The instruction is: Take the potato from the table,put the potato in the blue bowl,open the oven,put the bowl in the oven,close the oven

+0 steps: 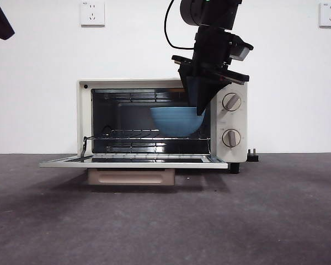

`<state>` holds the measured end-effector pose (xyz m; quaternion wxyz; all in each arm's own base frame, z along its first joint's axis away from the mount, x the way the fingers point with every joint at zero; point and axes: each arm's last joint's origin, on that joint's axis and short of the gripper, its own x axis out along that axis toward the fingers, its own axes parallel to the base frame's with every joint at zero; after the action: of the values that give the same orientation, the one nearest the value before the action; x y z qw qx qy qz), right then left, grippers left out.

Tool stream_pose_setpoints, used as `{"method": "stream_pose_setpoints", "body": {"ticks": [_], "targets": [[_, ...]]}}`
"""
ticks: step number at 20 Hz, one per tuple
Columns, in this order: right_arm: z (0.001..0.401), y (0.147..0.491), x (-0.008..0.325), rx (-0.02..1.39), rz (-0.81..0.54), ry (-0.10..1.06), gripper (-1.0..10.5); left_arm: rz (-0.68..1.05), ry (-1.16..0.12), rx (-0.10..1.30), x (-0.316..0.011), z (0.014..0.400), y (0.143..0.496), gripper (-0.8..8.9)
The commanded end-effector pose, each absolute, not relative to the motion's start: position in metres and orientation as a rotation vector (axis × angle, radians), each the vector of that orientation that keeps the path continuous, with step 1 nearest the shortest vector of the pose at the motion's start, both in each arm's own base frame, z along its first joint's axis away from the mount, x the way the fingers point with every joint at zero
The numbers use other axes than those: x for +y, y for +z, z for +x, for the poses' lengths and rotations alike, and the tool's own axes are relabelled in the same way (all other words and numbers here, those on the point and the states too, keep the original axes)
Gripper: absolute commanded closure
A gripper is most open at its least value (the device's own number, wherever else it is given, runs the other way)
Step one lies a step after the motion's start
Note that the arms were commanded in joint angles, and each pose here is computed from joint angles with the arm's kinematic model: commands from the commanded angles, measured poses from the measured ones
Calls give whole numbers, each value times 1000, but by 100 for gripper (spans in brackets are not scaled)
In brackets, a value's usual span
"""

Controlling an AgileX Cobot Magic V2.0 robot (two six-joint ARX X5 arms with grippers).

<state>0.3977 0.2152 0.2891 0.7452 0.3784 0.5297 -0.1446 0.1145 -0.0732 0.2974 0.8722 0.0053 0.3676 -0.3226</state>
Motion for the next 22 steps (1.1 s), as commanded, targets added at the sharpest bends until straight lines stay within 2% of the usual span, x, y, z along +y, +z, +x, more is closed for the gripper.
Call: {"method": "stream_pose_setpoints", "body": {"ticks": [1,6,10,13,16,22], "targets": [[396,293,217,1147,798,-294,846,10,-674,775,-73,113,297,820],[387,314,212,1094,767,-250,847,12,-671,783,-72,113,297,820],[377,345,206,1013,745,-141,851,24,-640,783,-72,113,296,820],[356,380,195,932,576,-4,854,47,-600,785,-71,114,295,820],[326,413,188,815,376,40,855,103,-523,784,-69,121,293,822],[265,468,161,663,108,149,873,66,-513,847,-65,153,280,822]]}}
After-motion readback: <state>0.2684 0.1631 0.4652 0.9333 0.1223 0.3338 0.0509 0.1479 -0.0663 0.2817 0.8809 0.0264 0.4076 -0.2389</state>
